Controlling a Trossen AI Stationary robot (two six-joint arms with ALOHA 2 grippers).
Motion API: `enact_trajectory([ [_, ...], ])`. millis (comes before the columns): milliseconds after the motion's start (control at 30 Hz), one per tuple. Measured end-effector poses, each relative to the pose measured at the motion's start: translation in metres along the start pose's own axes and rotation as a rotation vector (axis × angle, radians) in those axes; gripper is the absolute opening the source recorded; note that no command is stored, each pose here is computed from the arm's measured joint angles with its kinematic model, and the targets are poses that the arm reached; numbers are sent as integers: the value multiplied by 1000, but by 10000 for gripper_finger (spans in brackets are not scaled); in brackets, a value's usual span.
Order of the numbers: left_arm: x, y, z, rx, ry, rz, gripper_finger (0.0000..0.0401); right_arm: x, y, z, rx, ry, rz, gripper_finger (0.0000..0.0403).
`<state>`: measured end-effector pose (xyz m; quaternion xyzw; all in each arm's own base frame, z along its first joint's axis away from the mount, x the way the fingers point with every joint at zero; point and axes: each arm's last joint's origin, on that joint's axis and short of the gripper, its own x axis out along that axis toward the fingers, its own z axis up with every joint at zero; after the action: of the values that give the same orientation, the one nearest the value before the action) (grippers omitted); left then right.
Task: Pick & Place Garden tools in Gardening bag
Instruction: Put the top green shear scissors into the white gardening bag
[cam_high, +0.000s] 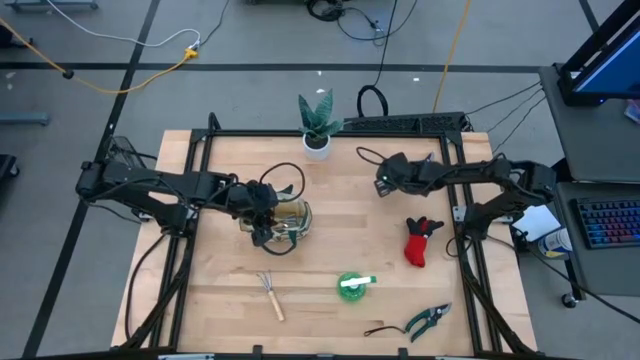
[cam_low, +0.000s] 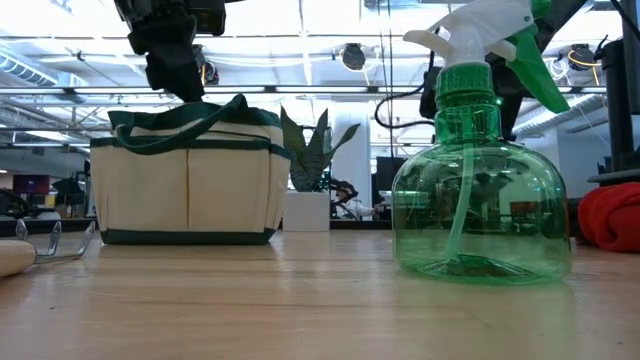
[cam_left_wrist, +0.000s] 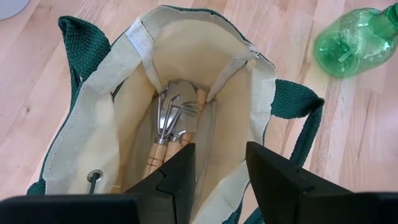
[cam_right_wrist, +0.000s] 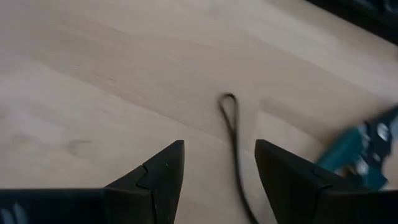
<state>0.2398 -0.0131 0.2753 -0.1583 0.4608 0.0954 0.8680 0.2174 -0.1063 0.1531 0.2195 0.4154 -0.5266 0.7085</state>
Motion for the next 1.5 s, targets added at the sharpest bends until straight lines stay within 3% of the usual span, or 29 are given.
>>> enact_trajectory([
  [733,0,0,0,25,0,0,147,1,-29,-13,167,111,-280,194],
  [1033,0,0,0,25,0,0,147,2,-29,-14,224,104,-286,194],
  [1500,0,0,0,25,0,0,147,21,-36,-41,288,67,-257,194],
])
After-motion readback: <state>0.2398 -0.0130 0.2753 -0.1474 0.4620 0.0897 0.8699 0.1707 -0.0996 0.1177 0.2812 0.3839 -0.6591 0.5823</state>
